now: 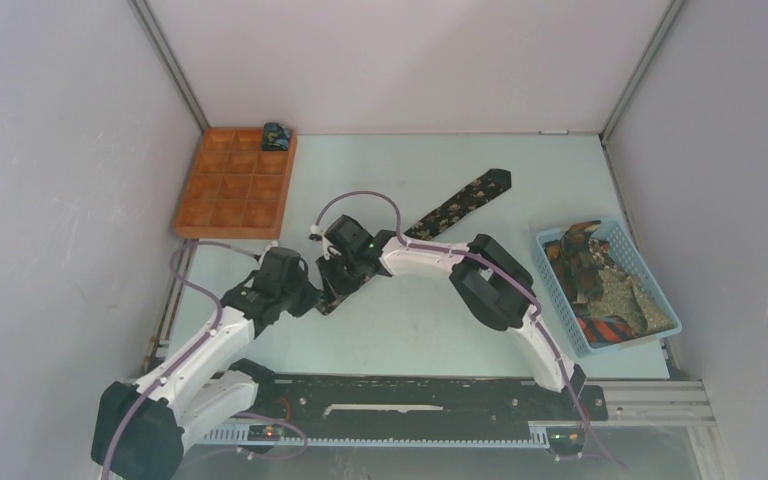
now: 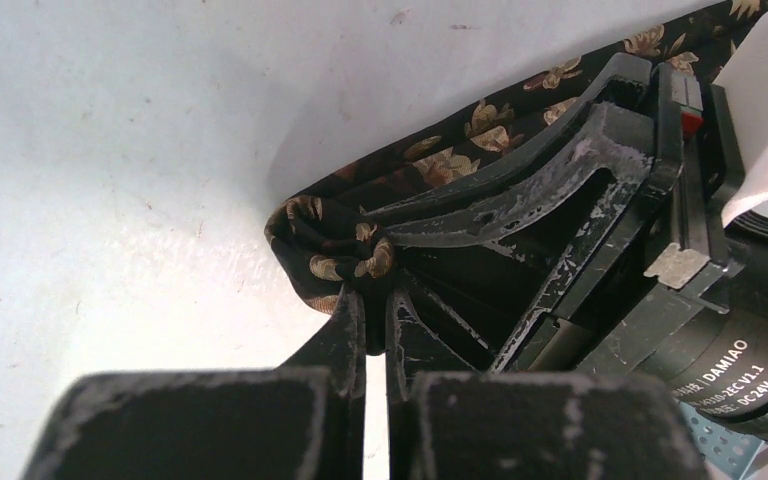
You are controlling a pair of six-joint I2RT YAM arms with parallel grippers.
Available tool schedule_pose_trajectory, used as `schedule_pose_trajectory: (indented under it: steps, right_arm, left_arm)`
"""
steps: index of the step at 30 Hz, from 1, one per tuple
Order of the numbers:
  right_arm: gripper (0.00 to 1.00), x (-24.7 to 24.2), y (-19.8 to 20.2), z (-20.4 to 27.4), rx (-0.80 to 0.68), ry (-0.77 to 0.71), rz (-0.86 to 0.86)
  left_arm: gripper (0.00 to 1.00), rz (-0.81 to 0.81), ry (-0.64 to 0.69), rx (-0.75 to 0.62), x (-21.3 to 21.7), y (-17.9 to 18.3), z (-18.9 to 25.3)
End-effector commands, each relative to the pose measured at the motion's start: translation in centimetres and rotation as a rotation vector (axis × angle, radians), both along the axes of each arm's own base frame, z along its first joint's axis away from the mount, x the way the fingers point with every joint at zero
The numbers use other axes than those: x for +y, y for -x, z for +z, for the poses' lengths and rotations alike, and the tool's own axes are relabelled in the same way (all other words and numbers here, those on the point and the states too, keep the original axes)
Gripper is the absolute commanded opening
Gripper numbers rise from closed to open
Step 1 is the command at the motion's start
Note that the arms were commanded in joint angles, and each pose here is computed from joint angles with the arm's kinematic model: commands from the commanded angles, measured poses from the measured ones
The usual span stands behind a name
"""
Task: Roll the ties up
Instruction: Roll the tie at the center of the board.
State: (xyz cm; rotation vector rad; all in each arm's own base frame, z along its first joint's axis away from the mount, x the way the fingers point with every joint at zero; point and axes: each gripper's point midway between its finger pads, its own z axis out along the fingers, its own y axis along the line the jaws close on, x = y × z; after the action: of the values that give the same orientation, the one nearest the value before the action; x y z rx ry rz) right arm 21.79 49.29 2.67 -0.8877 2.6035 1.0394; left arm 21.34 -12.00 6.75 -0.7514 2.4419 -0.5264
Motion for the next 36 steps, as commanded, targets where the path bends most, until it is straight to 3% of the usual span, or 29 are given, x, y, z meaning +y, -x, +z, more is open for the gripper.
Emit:
schedule_pose_trajectory:
  steps: [1, 22, 36]
  right_arm:
    - [0.18, -0.1, -0.8, 0.7, -0.029, -0.005, -0.009]
    - [0.18, -3.7, -2.5, 4.8, -0.115, 0.0, -0.082]
    - [0.17, -7.3, -2.7, 4.0, -0.115, 0.029, -0.153]
  left_arm:
    - [0.0, -0.048, 0.03, -0.068, -1.3, -1.7, 1.8]
    - [0.0, -0.061, 0.004, -0.027, -1.8, -2.7, 0.1]
    - [0.0, -0.07, 0.012, -0.022, -2.9, -3.8, -0.5]
